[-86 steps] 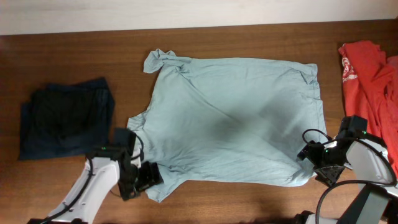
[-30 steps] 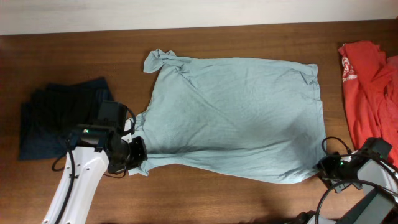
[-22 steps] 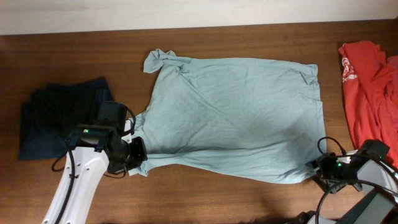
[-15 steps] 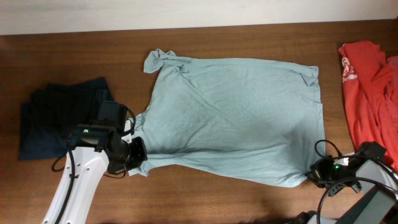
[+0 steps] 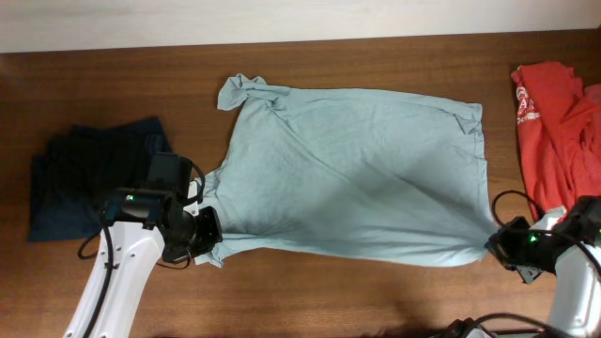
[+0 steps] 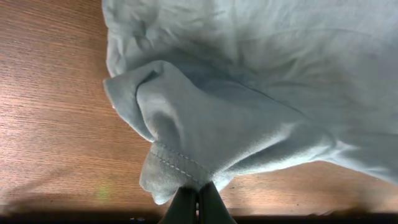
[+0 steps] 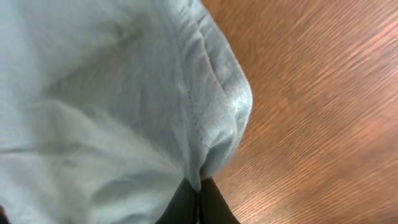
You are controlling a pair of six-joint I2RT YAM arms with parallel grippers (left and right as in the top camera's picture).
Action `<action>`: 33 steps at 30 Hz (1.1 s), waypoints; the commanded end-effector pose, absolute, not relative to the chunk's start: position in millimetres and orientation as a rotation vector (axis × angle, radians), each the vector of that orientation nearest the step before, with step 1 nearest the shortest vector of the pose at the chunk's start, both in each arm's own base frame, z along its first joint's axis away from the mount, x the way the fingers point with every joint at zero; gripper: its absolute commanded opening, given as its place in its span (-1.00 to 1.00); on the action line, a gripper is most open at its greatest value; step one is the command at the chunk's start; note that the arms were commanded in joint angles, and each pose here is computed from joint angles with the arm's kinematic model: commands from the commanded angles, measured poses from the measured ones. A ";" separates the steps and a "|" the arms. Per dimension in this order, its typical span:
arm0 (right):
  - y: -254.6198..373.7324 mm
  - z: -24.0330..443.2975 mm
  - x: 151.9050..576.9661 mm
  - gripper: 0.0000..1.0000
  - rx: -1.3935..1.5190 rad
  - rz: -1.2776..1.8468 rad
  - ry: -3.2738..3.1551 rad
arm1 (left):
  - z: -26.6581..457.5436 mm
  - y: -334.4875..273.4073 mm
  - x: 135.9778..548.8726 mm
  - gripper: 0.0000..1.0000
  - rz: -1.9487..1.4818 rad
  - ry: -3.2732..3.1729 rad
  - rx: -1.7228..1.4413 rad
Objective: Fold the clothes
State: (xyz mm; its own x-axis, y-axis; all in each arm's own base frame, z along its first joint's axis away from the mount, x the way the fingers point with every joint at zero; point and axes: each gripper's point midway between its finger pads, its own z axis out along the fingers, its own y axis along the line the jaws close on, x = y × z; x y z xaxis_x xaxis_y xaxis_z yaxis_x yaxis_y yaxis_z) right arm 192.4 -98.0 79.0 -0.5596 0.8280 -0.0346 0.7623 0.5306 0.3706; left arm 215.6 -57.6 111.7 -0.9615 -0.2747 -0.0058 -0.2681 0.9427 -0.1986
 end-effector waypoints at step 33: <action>-89.4 3.8 138.2 0.13 1.683 0.293 2.692 | 115.7 -55.4 218.2 -0.99 -0.288 3.047 -0.394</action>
